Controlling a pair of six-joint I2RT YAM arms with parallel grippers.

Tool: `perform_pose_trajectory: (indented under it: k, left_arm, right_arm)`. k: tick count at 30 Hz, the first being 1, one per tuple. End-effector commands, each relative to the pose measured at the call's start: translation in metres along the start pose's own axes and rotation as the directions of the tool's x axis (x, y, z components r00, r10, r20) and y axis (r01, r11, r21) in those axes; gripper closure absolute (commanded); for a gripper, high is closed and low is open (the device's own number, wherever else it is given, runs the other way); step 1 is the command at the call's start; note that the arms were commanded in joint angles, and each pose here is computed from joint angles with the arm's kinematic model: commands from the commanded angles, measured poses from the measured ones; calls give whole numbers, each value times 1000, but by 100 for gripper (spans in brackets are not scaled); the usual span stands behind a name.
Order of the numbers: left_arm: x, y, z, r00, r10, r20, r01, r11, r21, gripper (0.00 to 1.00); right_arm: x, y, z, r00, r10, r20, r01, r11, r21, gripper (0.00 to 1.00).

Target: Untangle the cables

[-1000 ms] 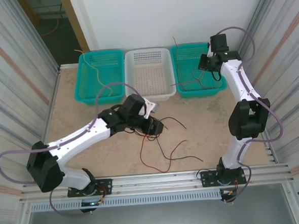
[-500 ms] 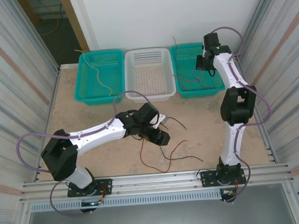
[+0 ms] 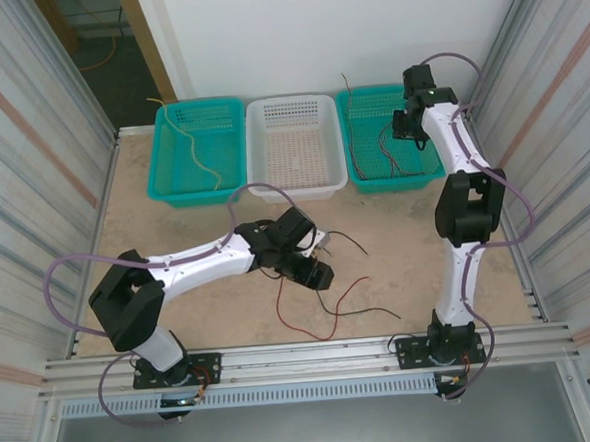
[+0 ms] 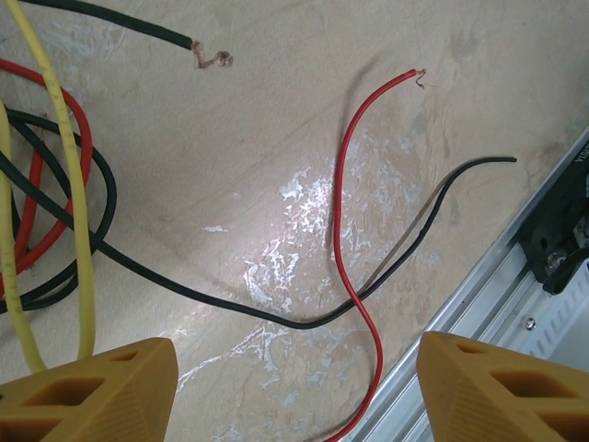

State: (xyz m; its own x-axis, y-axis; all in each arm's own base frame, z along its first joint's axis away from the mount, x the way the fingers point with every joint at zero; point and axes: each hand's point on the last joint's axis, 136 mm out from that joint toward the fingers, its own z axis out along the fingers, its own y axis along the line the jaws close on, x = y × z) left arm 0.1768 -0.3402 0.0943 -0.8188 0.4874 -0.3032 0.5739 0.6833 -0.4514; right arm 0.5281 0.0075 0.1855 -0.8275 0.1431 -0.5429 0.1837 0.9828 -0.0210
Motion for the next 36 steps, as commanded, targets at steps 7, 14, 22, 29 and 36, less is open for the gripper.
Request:
perform_pose_trajectory:
  k: [7, 14, 22, 29, 36]
  left_arm:
    - [-3, 13, 20, 996, -79, -36, 79, 997, 0, 43]
    - [3, -9, -5, 999, -18, -30, 17, 999, -30, 44]
    - [6, 0, -14, 999, -1, -42, -4, 991, -132, 45]
    - [19, 11, 19, 984, 36, -173, -86, 953, -289, 49]
    - [18, 27, 37, 986, -33, -164, -29, 933, -359, 44]
  right_arm:
    - [14, 35, -139, 966, 74, 250, -31, 985, -171, 56]
    - [47, 36, -181, 955, 96, 280, -21, 966, -259, 55]
    - [105, 49, -183, 970, 122, 210, -32, 921, -389, 57]
    - [136, 39, -189, 973, 133, 188, -48, 917, -396, 57]
    - [140, 33, -197, 970, 142, 198, -53, 916, -397, 57]
